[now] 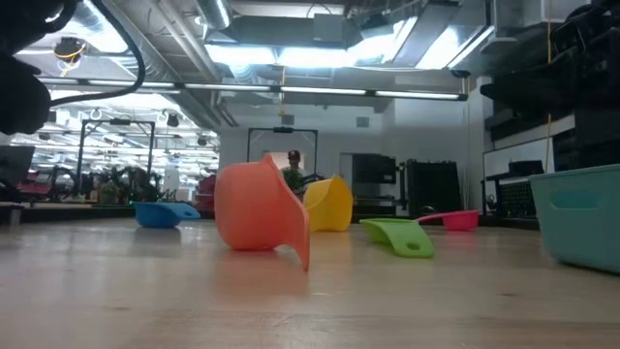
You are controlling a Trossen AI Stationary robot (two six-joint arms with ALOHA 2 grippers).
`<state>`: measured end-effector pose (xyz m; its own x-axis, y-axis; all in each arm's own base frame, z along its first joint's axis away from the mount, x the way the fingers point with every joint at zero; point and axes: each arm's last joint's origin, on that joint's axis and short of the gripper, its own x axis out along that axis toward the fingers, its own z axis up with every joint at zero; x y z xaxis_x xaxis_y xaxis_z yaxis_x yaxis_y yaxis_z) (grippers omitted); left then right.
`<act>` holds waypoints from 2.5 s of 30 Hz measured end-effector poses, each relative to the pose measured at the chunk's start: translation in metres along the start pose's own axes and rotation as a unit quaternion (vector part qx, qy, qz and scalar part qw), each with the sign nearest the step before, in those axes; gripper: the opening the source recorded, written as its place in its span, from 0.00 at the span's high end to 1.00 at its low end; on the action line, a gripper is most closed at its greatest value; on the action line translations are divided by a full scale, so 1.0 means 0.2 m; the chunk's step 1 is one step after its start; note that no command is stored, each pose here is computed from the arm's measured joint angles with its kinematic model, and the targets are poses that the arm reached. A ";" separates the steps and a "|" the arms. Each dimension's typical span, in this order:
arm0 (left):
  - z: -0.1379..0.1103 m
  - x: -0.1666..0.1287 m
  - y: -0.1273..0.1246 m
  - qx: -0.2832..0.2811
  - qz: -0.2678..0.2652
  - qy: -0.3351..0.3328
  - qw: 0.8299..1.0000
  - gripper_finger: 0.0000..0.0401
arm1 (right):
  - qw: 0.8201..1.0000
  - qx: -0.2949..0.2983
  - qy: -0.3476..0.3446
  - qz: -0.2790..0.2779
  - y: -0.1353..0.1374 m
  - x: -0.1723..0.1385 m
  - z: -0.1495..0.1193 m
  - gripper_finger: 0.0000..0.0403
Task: Nest measuring cups in basket
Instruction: Move the light blue measuring nest cup to the middle left of the table
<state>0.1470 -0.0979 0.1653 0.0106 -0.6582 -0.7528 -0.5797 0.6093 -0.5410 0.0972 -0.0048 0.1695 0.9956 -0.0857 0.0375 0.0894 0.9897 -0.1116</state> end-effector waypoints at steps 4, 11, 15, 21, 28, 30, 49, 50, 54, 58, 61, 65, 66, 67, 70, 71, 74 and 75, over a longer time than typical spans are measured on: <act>-0.01 0.00 0.00 0.003 0.001 0.002 1.000 0.68 | 1.000 0.000 0.000 0.000 0.00 0.00 0.00 0.55; -0.01 0.00 0.00 0.003 0.001 0.004 1.000 0.77 | 1.000 0.000 0.000 0.000 0.00 0.00 0.00 0.55; -0.01 0.00 0.00 0.011 0.001 0.004 1.000 0.84 | 1.000 0.000 0.000 0.000 0.00 0.00 0.00 0.55; 0.00 0.00 0.00 0.041 0.006 -0.012 0.999 0.97 | 1.000 0.000 0.000 0.000 0.00 0.00 0.00 0.55; 0.02 0.00 -0.02 0.080 0.000 -0.065 0.995 0.98 | 1.000 0.000 0.000 0.000 0.00 0.00 0.00 0.55; 0.03 -0.01 -0.04 0.108 -0.005 -0.106 0.988 0.99 | 1.000 0.000 0.000 0.000 0.00 0.00 0.00 0.55; 0.16 -0.05 -0.10 0.348 0.186 -0.437 0.808 0.99 | 1.000 0.000 0.000 0.000 0.00 0.00 0.00 0.55; 0.17 -0.04 -0.10 0.355 0.192 -0.432 0.806 0.99 | 1.000 0.000 -0.001 0.000 0.00 0.00 0.00 0.55; 0.21 0.03 -0.11 0.371 0.205 -0.413 0.806 0.99 | 1.000 0.000 -0.001 0.000 0.00 0.00 0.00 0.55; 0.24 0.06 -0.11 0.381 0.205 -0.410 0.803 0.99 | 1.000 0.000 -0.001 0.000 0.00 0.00 0.00 0.55; 0.25 0.08 -0.12 0.379 0.202 -0.404 0.808 0.99 | 1.000 0.000 0.000 0.000 0.00 0.00 0.00 0.55; 0.25 0.08 -0.12 0.373 0.190 -0.397 0.817 0.95 | 1.000 0.000 -0.001 0.000 0.00 0.00 0.00 0.55; 0.25 0.08 -0.12 0.373 0.190 -0.395 0.818 0.94 | 1.000 0.000 -0.001 0.000 0.00 0.00 0.00 0.55; 0.25 0.09 -0.12 0.373 0.189 -0.393 0.819 0.93 | 1.000 0.000 -0.001 0.000 0.00 0.00 0.00 0.55; 0.25 0.09 -0.11 0.362 0.186 -0.393 0.825 0.90 | 1.000 0.000 -0.001 0.000 0.00 0.00 0.00 0.55; 0.25 0.09 -0.11 0.353 0.182 -0.395 0.829 0.89 | 1.000 0.000 -0.001 0.000 0.00 0.00 0.00 0.55; 0.25 0.09 -0.11 0.329 0.172 -0.401 0.838 0.87 | 1.000 0.000 -0.001 0.000 0.00 0.00 0.00 0.55; 0.25 0.09 -0.11 0.326 0.170 -0.401 0.839 0.87 | 1.000 0.000 -0.001 0.000 0.00 0.00 0.00 0.55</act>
<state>0.2007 -0.1005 0.1455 0.6317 -0.0467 -0.7738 -0.0950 0.9860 -0.1371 0.0972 -0.0048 0.1696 0.9956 -0.0856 0.0387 0.0894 0.9897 -0.1119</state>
